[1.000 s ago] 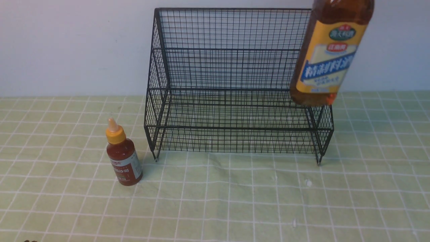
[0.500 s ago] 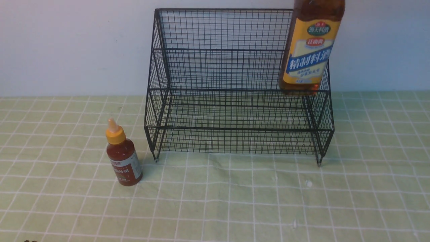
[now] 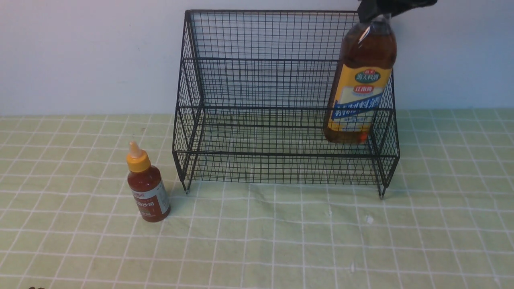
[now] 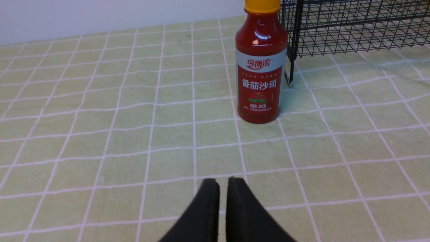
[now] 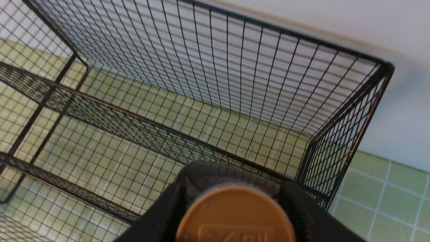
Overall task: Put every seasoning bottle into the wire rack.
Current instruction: Use the right arm to put the condiment bottle back on the shelf, then use the left arm to grab the condiment bottle closest to it
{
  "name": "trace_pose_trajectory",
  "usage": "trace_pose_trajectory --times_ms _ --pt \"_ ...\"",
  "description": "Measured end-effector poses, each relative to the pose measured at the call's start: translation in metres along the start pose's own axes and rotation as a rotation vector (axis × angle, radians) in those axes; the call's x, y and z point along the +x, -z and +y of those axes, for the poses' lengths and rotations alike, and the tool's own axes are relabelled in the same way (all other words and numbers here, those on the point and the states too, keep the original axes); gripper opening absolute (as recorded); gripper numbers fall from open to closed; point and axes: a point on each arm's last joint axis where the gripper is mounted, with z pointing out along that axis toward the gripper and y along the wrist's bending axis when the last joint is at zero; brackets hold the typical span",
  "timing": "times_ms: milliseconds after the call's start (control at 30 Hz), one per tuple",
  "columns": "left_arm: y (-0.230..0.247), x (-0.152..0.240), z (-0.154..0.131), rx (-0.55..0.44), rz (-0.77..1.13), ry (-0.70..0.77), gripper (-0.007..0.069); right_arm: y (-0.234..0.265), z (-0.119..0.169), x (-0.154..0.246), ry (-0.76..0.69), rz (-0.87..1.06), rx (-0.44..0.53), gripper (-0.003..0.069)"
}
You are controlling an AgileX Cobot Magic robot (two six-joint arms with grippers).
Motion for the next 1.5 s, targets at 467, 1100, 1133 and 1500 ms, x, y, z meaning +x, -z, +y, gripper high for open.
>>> trace_pose_trajectory --times_ms 467,1100,1133,1500 --pt "0.0 0.0 0.0 0.0 0.0 0.0 0.0018 0.0 0.002 0.0 -0.015 0.006 -0.018 0.0419" --pt "0.0 0.0 0.0 0.0 0.0 0.0 0.0018 0.369 0.031 0.093 -0.025 -0.709 0.114 0.03" --pt "0.0 0.0 0.0 0.0 0.0 0.0 0.0018 0.389 0.032 0.118 -0.035 -0.742 0.12 0.0255" --pt "0.0 0.0 0.0 0.0 0.0 0.0 0.0018 0.367 0.034 0.314 -0.04 -1.134 0.085 -0.0011"
